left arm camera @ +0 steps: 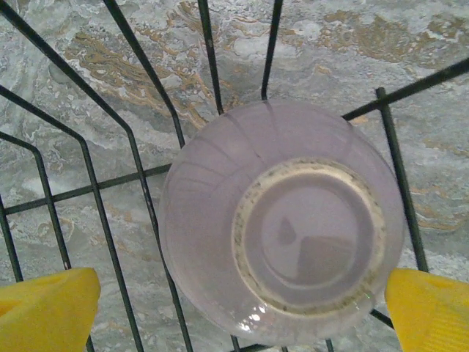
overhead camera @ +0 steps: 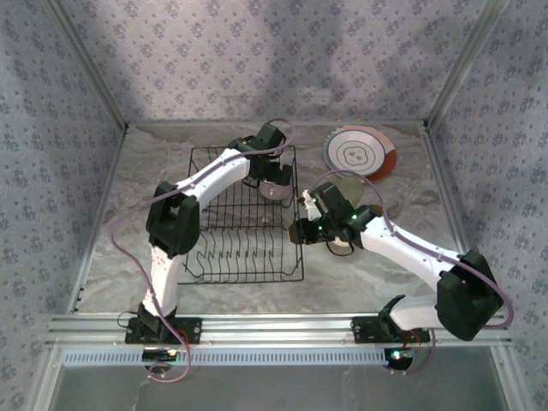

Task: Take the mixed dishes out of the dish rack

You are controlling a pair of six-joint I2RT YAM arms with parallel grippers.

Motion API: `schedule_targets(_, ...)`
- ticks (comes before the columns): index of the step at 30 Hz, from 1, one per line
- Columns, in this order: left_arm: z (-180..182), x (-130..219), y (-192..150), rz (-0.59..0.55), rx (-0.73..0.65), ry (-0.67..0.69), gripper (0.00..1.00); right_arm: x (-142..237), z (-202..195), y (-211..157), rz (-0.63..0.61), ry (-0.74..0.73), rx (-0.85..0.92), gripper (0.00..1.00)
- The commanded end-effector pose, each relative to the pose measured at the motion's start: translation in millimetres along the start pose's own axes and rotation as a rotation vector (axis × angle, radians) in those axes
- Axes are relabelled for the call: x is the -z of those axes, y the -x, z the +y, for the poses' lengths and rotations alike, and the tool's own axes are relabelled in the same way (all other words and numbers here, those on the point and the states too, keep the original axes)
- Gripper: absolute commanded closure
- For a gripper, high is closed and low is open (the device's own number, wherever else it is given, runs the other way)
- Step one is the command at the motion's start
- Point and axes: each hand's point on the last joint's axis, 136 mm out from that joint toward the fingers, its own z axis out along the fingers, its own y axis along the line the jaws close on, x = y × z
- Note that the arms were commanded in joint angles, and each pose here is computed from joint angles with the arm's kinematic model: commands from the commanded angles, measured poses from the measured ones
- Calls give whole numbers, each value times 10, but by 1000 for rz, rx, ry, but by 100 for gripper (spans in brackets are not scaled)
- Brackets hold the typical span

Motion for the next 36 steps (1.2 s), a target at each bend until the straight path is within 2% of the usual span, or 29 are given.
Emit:
schedule_targets(1,27,-82,2,28,-17,4,1,-28,56,-15,17,12,8,69)
schedule_targets(6,3,-158,58,30,-24,-2,1,-60,77,-26,34,9,13,79)
schedule_targets(11,126,-239,18,50,3,31,3,-77,86,-23,38,9,15,82)
schedule_targets(18,302,-218,32,46,73,45,15,-81,90,-41,56,10,13,85)
schedule_targets(22,350,-168,-50,52,77,49,15,-77,98,-42,60,11,11,86)
schedule_targets(27,378,-93,-71,44,90,27,13,-86,95,-43,62,13,10,87)
schedule_targets(32,314,41,-14,16,67,-8,1,-106,90,-18,55,12,15,87)
schedule_targets(36,265,118,-9,2,51,-25,1,-107,106,-6,51,14,19,87)
